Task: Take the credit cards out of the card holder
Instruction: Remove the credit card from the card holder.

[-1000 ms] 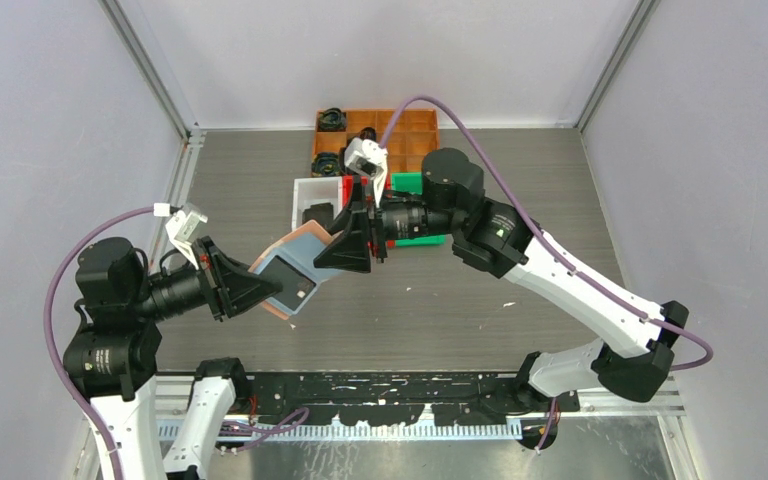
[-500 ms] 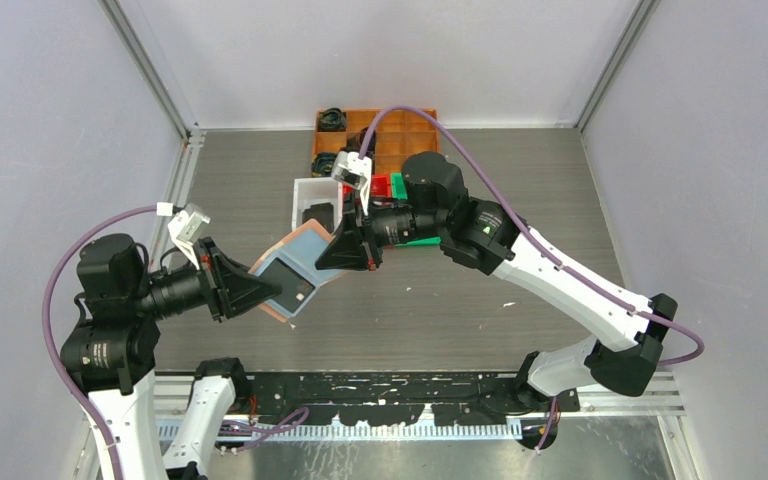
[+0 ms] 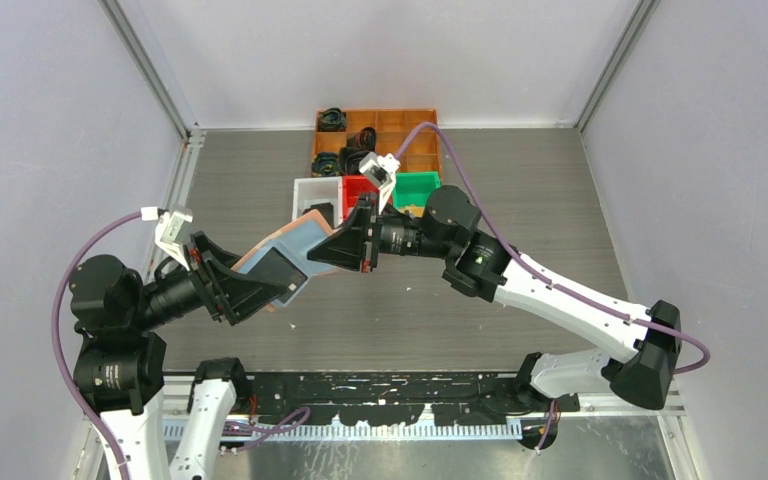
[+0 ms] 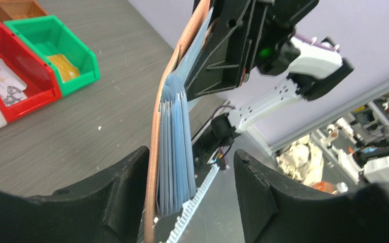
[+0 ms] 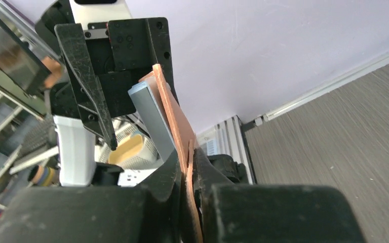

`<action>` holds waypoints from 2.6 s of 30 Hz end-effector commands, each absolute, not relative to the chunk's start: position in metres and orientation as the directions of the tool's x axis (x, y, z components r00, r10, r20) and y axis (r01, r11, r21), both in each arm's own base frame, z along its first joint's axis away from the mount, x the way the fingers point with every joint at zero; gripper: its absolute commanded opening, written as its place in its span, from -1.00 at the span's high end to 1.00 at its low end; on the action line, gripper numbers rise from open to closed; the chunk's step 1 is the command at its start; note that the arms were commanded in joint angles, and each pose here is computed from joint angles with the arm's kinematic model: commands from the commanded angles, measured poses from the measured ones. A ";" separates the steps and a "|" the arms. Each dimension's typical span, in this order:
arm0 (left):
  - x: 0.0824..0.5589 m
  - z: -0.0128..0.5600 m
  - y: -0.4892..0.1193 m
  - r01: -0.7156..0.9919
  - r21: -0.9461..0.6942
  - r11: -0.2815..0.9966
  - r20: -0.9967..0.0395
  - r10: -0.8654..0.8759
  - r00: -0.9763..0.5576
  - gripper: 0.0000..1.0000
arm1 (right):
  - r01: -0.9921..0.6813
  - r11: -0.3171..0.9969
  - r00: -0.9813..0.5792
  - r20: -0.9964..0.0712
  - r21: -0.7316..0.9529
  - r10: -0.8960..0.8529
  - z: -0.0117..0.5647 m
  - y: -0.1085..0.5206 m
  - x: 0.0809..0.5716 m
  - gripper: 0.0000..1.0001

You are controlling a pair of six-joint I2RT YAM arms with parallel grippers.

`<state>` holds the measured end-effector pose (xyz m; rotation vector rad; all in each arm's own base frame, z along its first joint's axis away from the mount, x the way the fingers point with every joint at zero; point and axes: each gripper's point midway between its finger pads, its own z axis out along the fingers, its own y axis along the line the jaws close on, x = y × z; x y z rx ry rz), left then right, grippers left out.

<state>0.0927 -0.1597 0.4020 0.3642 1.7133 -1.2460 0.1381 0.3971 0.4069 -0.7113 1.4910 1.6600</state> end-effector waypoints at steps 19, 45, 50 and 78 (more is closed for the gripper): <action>0.111 0.429 -0.153 0.645 -0.622 0.444 -0.777 -0.453 -0.437 -0.21 | -0.802 -0.230 -0.577 -0.613 0.551 0.540 0.501 0.354 0.129 0.99; 0.122 0.450 -0.147 0.668 -0.572 0.476 -0.804 -0.487 -0.341 0.26 | -0.780 -0.231 -0.611 -0.629 0.581 0.481 0.477 0.383 0.120 0.99; 0.121 0.448 -0.149 0.676 -0.572 0.465 -0.805 -0.476 -0.354 0.35 | -0.767 -0.232 -0.623 -0.610 0.598 0.489 0.472 0.385 0.121 0.99; 0.128 0.374 -0.146 0.637 -0.559 0.531 -0.792 -0.114 -0.600 0.90 | -0.631 -0.146 -0.775 -0.608 0.762 0.176 0.424 0.402 0.127 -0.14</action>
